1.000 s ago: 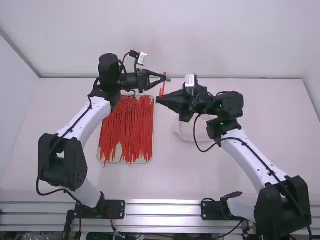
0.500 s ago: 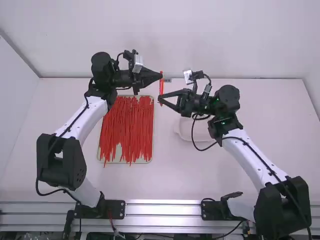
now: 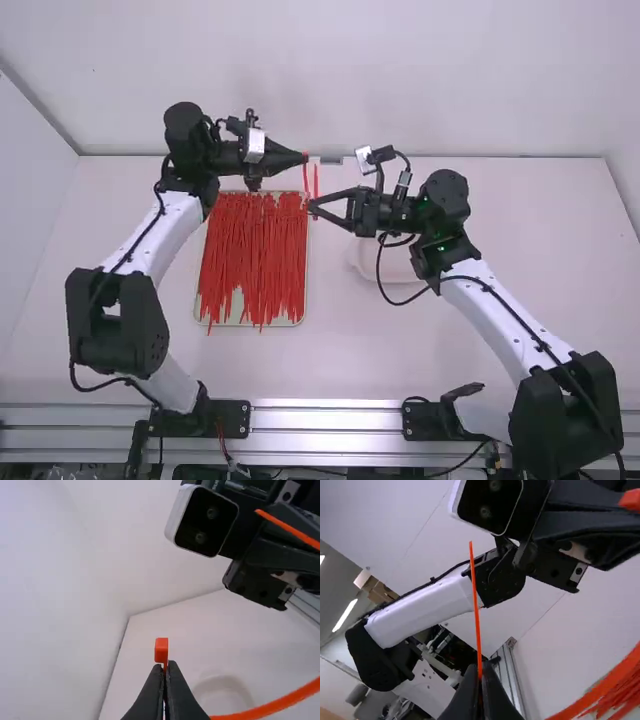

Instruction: Fasten the cable tie

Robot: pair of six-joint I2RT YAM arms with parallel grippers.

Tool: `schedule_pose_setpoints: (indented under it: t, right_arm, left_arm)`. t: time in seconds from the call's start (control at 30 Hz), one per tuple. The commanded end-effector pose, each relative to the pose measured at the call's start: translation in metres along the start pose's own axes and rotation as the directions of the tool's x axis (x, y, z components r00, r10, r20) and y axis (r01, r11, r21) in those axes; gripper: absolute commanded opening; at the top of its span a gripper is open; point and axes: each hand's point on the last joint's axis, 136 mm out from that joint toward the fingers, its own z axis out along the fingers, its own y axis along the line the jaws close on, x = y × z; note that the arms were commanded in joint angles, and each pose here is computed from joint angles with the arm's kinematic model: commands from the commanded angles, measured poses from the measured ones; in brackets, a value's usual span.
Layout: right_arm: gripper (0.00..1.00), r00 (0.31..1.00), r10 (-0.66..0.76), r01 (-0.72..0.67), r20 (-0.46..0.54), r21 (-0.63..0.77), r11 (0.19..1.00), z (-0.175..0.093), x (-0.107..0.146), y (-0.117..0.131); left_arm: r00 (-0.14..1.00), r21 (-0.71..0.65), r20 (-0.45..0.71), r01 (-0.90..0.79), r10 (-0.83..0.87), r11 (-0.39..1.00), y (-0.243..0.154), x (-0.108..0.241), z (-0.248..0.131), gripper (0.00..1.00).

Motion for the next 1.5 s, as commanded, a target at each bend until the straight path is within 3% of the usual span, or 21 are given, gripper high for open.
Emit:
schedule_pose_setpoints:
  t: [0.0,0.53,1.03,1.47]
  right_arm:
    - [0.00,1.000,0.017,-0.017,-0.007,0.000,1.000,0.006,0.004,0.001]
    - [0.00,1.000,0.014,-0.013,-0.011,0.056,0.998,0.016,0.020,-0.017]
    - [0.00,0.998,-0.016,0.008,0.067,0.104,0.995,0.010,0.010,-0.029]
    - [0.00,0.997,-0.025,0.017,0.072,0.108,0.994,0.009,0.008,-0.030]
  left_arm:
    - [0.999,0.018,0.006,-0.041,0.041,0.999,-0.003,0.002,-0.004,0.01]
    - [0.992,0.037,0.023,-0.127,0.126,0.991,-0.005,-0.007,-0.001,0.01]
    - [0.987,0.092,0.055,-0.159,0.154,0.983,-0.015,-0.020,0.008,0.01]
    - [0.983,0.103,0.076,-0.177,0.170,0.979,-0.020,-0.025,0.027,0.02]
